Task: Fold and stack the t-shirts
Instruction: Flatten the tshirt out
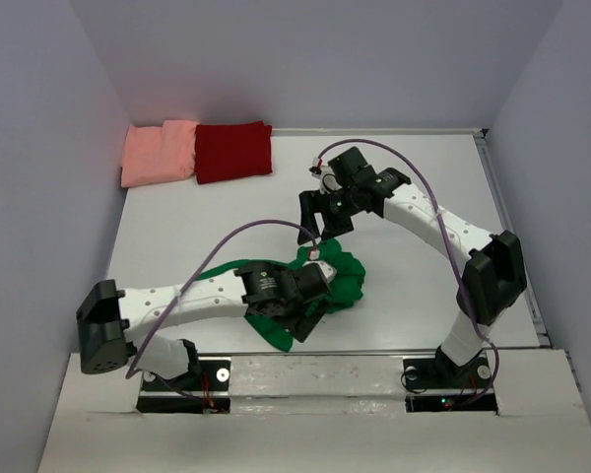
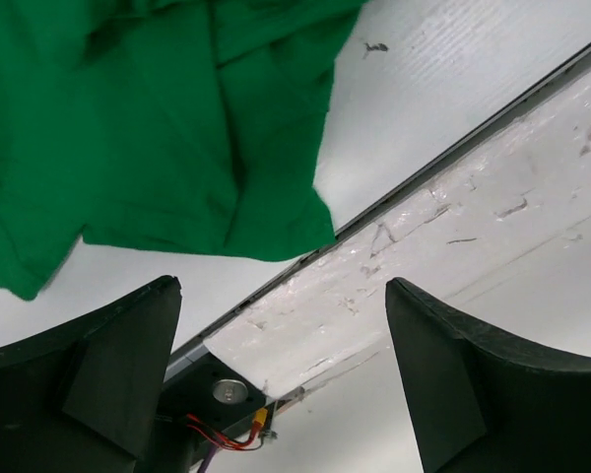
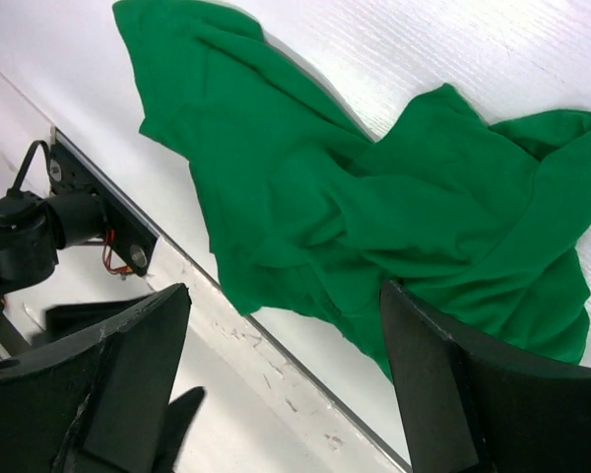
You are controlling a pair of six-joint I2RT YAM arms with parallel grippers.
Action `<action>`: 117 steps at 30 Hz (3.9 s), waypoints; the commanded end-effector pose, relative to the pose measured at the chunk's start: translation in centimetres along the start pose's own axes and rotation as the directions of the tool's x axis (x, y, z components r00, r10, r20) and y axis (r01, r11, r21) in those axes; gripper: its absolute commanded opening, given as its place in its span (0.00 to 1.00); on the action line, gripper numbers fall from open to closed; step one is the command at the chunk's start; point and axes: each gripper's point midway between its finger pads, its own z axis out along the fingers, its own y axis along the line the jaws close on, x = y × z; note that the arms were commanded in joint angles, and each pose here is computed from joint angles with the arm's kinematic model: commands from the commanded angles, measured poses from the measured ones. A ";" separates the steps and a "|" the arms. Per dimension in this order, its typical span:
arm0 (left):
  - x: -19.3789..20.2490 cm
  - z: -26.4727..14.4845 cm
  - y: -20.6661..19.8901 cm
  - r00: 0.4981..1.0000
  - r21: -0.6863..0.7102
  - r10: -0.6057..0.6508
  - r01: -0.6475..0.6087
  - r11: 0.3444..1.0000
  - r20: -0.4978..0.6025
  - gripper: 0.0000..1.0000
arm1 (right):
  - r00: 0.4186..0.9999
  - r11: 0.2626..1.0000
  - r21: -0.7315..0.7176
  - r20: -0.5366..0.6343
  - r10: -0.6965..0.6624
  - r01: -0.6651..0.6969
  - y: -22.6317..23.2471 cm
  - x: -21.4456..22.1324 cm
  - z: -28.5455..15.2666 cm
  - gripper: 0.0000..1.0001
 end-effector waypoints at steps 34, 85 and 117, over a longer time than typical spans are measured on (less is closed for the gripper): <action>5.6 6.0 3.5 0.970 -0.343 0.089 -0.165 0.925 -0.227 0.76 | 0.991 0.989 -0.145 0.130 0.037 -0.018 0.0 -2.5 -5.0 0.86; 5.9 8.2 4.4 0.951 -0.336 0.007 -0.117 0.935 -0.310 0.00 | 0.989 0.988 -0.146 0.127 0.070 -0.051 -1.0 -2.4 -5.2 0.86; 0.3 1.8 13.4 0.889 -0.478 -0.457 0.386 0.789 -0.036 0.00 | 0.994 0.993 -0.055 -0.009 0.105 -0.106 -4.6 -2.2 -1.5 0.85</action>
